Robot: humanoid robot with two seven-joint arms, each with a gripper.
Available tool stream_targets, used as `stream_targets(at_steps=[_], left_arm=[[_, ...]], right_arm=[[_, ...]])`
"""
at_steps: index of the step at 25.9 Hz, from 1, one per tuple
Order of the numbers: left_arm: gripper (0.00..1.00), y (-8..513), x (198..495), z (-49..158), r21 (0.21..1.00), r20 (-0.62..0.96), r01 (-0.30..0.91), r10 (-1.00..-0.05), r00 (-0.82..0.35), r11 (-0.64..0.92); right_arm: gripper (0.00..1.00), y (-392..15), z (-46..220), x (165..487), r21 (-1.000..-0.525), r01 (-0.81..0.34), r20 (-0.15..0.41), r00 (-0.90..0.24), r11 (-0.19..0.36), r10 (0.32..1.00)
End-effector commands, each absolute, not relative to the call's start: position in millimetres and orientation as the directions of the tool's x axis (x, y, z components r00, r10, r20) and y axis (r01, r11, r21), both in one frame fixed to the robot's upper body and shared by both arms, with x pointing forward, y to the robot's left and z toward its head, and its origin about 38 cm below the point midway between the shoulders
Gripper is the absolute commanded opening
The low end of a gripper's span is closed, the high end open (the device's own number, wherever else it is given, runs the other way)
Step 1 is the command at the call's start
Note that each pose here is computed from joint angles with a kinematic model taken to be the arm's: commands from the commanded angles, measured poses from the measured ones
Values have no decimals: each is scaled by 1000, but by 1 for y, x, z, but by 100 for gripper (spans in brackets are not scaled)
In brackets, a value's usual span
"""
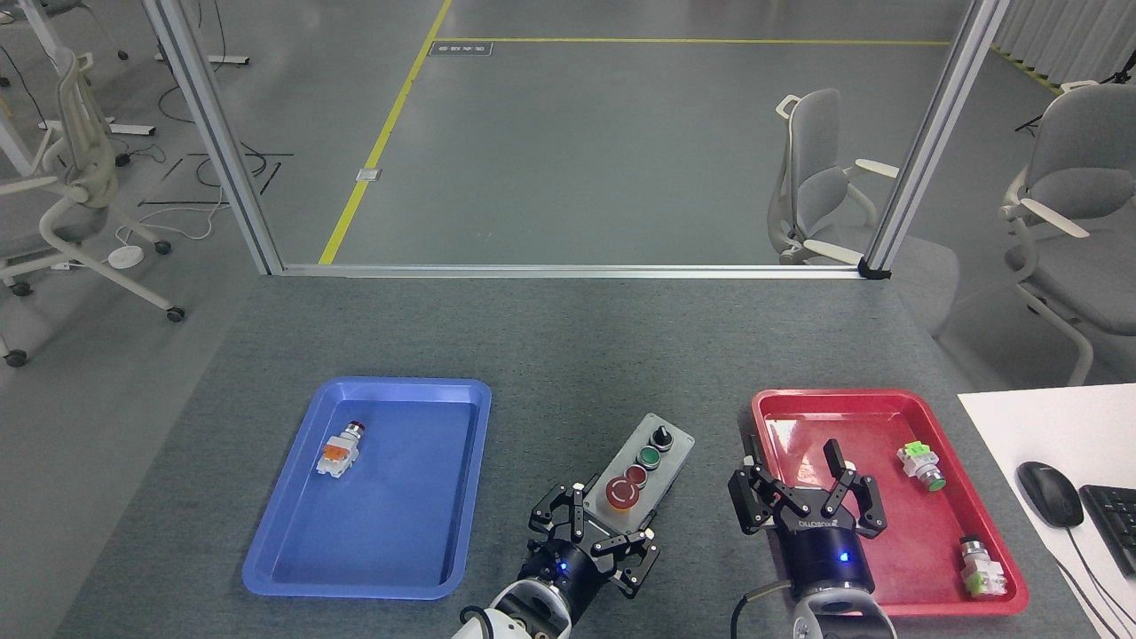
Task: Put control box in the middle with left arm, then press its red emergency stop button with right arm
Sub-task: 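Carry the control box off the blue tray to the table middle, then open the left gripper and withdraw it back toward the blue tray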
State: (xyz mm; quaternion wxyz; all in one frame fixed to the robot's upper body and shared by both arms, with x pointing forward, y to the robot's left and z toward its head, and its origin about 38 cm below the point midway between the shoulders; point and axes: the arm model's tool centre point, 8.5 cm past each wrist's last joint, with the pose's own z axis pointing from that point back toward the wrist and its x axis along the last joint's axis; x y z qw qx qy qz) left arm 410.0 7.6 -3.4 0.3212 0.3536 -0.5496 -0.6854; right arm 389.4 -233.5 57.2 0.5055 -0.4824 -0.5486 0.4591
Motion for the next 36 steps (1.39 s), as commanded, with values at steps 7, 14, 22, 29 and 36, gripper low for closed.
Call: stream_targets(at_steps=[7, 14, 22, 29, 36], left_arm=[[12, 1, 406, -13, 960, -160, 99, -803, -574, -263], [69, -2, 405, -11, 960, -165, 93, -800, -577, -265], [98, -10, 401, 10, 980, -141, 33, -803, -579, -196], [99, 68, 383, 9, 975, -190, -13, -797, -573, -223], [99, 174, 362, 16, 982, -153, 19, -856, -494, -186]], right_arm=[[98, -226, 56, 389, -989, 61, 129, -28, 131, 991], [98, -217, 54, 389, -986, 53, 154, -25, 155, 988], [98, -217, 53, 389, -987, 50, 151, -26, 152, 988], [98, -217, 52, 390, -988, 32, 151, -25, 152, 988], [93, -216, 52, 389, -988, 30, 152, -40, 153, 988]])
